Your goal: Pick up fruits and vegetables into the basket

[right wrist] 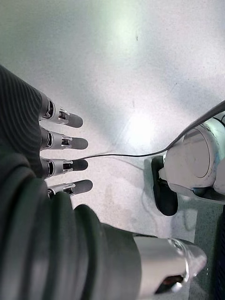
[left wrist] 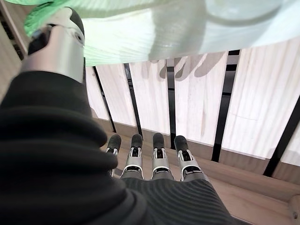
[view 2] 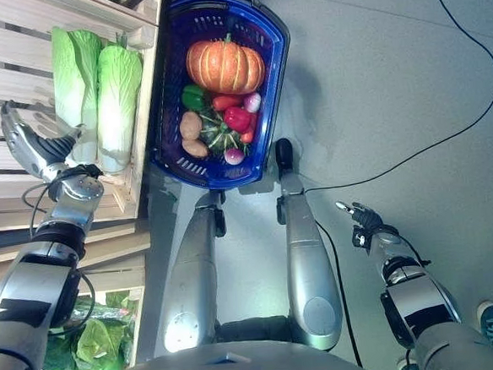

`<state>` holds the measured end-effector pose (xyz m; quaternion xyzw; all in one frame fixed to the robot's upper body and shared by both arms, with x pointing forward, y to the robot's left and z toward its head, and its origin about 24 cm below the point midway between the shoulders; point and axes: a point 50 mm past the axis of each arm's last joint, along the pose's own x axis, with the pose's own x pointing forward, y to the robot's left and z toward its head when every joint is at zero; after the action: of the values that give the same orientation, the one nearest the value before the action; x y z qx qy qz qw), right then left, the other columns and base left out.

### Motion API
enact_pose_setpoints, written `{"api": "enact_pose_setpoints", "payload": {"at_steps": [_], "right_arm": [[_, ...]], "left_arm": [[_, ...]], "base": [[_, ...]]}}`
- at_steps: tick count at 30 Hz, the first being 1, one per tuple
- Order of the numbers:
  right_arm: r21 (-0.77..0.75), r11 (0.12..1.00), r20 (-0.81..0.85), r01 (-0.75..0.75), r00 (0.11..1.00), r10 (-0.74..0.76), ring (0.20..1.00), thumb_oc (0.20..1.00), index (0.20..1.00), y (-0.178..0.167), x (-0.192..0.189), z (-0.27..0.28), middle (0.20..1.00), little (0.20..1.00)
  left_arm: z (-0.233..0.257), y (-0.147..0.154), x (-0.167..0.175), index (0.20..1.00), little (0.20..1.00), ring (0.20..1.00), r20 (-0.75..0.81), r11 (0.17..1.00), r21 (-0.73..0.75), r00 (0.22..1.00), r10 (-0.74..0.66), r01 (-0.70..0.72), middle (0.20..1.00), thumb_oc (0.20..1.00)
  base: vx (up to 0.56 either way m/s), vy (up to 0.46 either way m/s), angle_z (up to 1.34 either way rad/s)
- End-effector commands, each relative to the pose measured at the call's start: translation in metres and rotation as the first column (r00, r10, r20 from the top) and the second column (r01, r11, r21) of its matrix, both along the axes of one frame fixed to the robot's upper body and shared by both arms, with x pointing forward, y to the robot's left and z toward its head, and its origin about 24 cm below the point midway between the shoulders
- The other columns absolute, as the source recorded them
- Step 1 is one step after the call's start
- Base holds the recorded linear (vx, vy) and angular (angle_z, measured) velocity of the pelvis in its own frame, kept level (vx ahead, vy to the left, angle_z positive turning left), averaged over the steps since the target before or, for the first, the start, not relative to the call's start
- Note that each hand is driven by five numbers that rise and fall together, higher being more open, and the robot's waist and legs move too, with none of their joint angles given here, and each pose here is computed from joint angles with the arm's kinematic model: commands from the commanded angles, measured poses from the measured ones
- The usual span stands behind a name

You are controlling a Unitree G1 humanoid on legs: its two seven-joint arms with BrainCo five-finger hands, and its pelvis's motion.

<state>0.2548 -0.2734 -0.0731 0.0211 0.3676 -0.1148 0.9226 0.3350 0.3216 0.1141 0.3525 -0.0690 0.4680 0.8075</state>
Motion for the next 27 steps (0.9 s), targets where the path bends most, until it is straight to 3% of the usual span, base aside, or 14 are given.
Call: {"api": "enact_pose_setpoints", "payload": {"at_steps": [1, 15, 27], "right_arm": [[-0.040, 0.999, -0.065, -0.008, 0.998, 0.006, 1.000, 1.000, 1.000, -0.012, -0.018, -0.008, 1.000, 1.000], [-0.064, 0.998, -0.044, -0.023, 0.999, 0.020, 1.000, 1.000, 1.000, -0.016, -0.005, 0.003, 1.000, 1.000], [-0.079, 0.996, -0.045, -0.030, 0.999, 0.027, 1.000, 1.000, 1.000, -0.022, -0.002, 0.009, 1.000, 1.000]], "left_arm": [[0.005, 0.031, -0.013, 1.000, 1.000, 1.000, -0.044, 0.996, 0.014, 0.995, 0.093, -0.092, 1.000, 1.000], [-0.017, 0.034, -0.006, 1.000, 1.000, 1.000, -0.286, 0.983, -0.182, 0.957, -0.052, -0.001, 1.000, 1.000], [-0.032, 0.041, -0.012, 1.000, 1.000, 1.000, -0.379, 0.954, -0.296, 0.923, -0.070, -0.050, 1.000, 1.000]], "base": [[0.01, 0.014, -0.04], [0.00, 0.008, -0.01], [0.00, 0.003, -0.01]]}}
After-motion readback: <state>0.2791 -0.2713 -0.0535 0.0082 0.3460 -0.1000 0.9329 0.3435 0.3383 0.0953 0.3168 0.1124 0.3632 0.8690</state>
